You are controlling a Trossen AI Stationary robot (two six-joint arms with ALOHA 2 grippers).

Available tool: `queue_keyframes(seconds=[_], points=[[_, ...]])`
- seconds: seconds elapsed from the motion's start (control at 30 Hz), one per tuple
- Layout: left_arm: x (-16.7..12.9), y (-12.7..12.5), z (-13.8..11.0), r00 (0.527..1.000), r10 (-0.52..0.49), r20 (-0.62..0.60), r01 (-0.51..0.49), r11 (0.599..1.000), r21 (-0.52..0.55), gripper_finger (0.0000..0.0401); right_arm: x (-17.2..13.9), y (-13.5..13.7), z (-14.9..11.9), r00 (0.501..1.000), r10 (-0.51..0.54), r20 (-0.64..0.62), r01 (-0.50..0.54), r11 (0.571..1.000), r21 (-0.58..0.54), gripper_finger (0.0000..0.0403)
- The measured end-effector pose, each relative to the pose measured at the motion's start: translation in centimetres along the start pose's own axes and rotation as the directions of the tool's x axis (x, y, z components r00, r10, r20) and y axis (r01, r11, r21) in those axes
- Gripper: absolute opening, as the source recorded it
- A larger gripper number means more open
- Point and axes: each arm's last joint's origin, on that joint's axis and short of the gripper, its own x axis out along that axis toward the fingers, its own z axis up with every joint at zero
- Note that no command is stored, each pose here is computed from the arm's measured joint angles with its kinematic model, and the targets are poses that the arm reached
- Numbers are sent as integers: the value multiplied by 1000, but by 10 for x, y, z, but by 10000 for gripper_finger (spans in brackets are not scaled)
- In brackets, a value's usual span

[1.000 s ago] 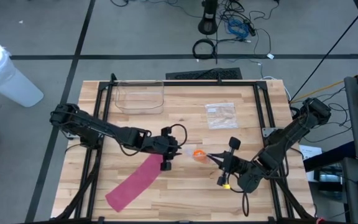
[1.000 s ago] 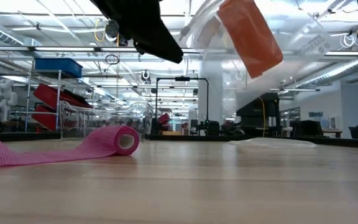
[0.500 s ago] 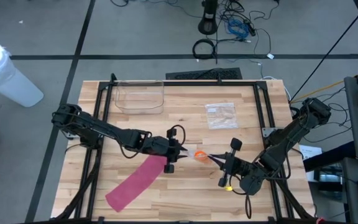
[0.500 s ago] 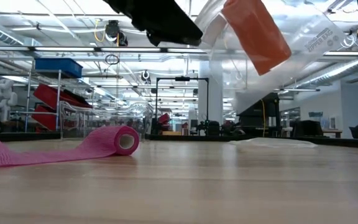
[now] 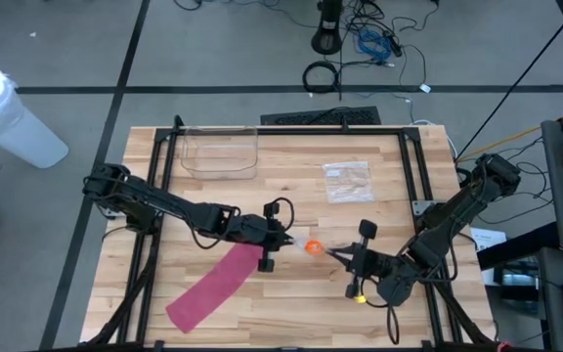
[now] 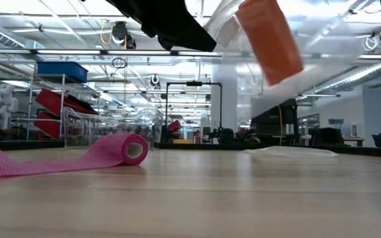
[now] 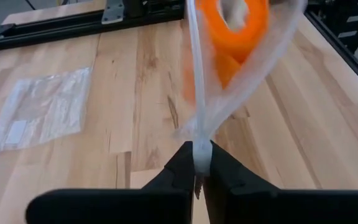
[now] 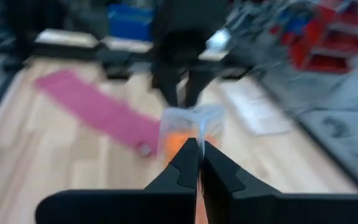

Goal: Roll bandage
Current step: Put the rolled orange bandage into the transparent zip bag, then close the transparent zip bag

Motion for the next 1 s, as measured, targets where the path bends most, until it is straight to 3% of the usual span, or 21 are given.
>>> queue_keyframes(seconds=[0.07,0.23,0.33,0.53,0.77,1.0], points=[[0,-1,0,1000,-4,-3,4,1000,2,15,0,1,-4,997,59,-51,-58,998,4,0],[-1,-4,-7,996,-54,-67,55,998,11,12,-1,-1,-6,995,70,-74,-71,997,-13,23],[-1,-5,-10,992,-71,-105,73,997,14,12,-9,-7,3,994,95,-58,-96,995,-8,59],[-1,-1,-12,990,-62,-128,57,997,-42,12,-15,-16,38,969,245,-30,-244,969,29,159],[-1,-1,-13,990,-65,-129,55,996,-75,12,39,-23,35,963,223,-149,-232,972,-47,259],[-1,-2,-13,987,-89,-133,80,994,-70,11,89,-37,35,923,293,-249,-315,947,-55,288]])
